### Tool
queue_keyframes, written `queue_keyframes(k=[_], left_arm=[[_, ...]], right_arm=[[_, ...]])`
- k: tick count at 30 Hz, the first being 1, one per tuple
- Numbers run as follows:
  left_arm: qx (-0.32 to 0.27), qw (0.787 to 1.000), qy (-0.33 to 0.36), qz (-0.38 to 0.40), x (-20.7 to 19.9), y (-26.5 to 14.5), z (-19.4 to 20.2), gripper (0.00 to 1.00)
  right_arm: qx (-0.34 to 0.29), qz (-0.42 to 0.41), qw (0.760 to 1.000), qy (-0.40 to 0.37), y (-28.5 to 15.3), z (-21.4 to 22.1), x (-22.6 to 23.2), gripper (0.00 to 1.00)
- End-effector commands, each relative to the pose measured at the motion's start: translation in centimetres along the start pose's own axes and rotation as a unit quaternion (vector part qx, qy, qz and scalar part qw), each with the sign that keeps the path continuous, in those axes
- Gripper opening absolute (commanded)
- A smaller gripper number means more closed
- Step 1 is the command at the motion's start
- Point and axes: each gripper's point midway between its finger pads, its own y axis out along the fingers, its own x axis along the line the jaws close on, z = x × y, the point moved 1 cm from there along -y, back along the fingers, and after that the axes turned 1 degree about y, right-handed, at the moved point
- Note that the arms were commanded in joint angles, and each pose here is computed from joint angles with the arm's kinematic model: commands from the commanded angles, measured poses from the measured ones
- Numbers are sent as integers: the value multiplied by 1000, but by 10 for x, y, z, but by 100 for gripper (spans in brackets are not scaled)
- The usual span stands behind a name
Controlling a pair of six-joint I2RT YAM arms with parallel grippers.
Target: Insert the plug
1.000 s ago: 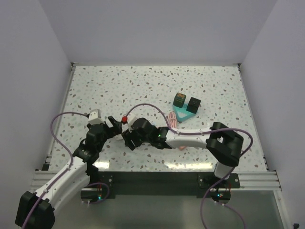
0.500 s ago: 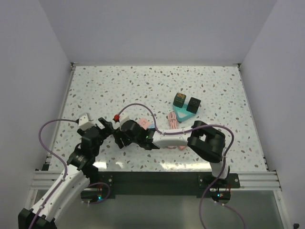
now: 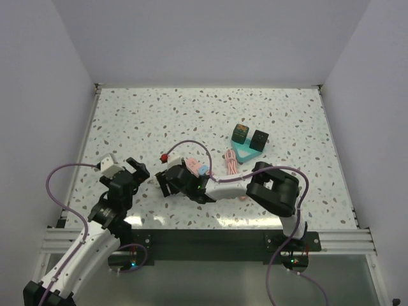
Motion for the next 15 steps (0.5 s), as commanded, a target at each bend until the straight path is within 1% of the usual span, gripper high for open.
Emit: queue_keyframes(k=[1, 9, 12, 15], left_arm=[[-34, 999, -32, -2, -8, -7, -26, 100], [-38, 999, -35, 2, -6, -13, -30, 100], [-38, 999, -35, 3, -8, -12, -31, 100], [-36, 999, -34, 6, -9, -12, -30, 100]], right_arm=[[-42, -6, 999, 24, -1, -29, 10, 75], [-28, -15, 999, 18, 11, -19, 15, 79], [-28, -19, 999, 15, 13, -17, 21, 82], [-21, -7, 1000, 8, 18, -12, 22, 82]])
